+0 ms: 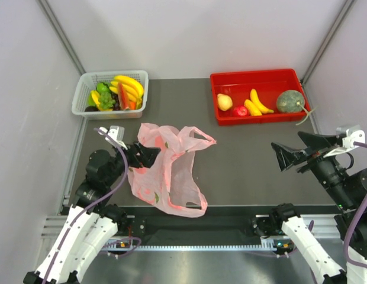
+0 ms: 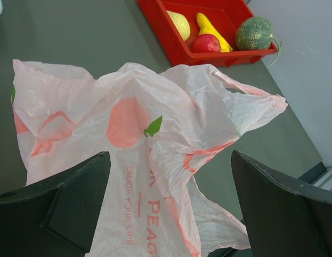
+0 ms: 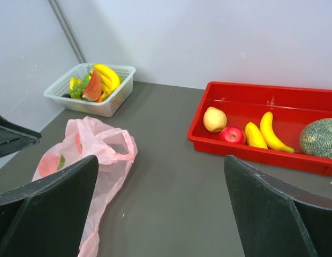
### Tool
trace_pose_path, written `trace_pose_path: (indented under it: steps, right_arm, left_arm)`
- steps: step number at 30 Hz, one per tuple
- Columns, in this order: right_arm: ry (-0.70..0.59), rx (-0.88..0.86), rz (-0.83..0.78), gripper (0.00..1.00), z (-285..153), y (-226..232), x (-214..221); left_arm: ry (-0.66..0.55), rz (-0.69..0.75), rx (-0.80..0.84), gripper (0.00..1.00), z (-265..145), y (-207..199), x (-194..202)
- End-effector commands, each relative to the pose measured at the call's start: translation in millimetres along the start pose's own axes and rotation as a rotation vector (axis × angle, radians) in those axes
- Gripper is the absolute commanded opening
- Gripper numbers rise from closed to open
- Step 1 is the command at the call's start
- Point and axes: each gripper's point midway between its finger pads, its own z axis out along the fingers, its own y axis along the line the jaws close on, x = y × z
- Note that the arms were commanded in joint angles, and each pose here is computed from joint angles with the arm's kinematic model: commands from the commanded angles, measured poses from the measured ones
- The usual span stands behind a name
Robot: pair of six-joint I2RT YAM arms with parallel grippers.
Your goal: Untie the knot of the plastic bag and take out the fruit
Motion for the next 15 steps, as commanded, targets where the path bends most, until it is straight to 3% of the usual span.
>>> trace_pose_path:
  steps: [1, 15]
  right_arm:
    - [-0.046, 0.014, -0.007, 1.0, -7.3, -0.5, -12.4]
    - [-0.051, 0.024, 0.022, 1.0, -16.4, -1.6, -1.2]
  left_arm:
    - [-0.081, 0.033, 0.046, 0.99, -11.4, -15.6, -26.1]
    - [-0.16, 0.054, 0.058, 0.99, -30.7, -27.3, -50.1]
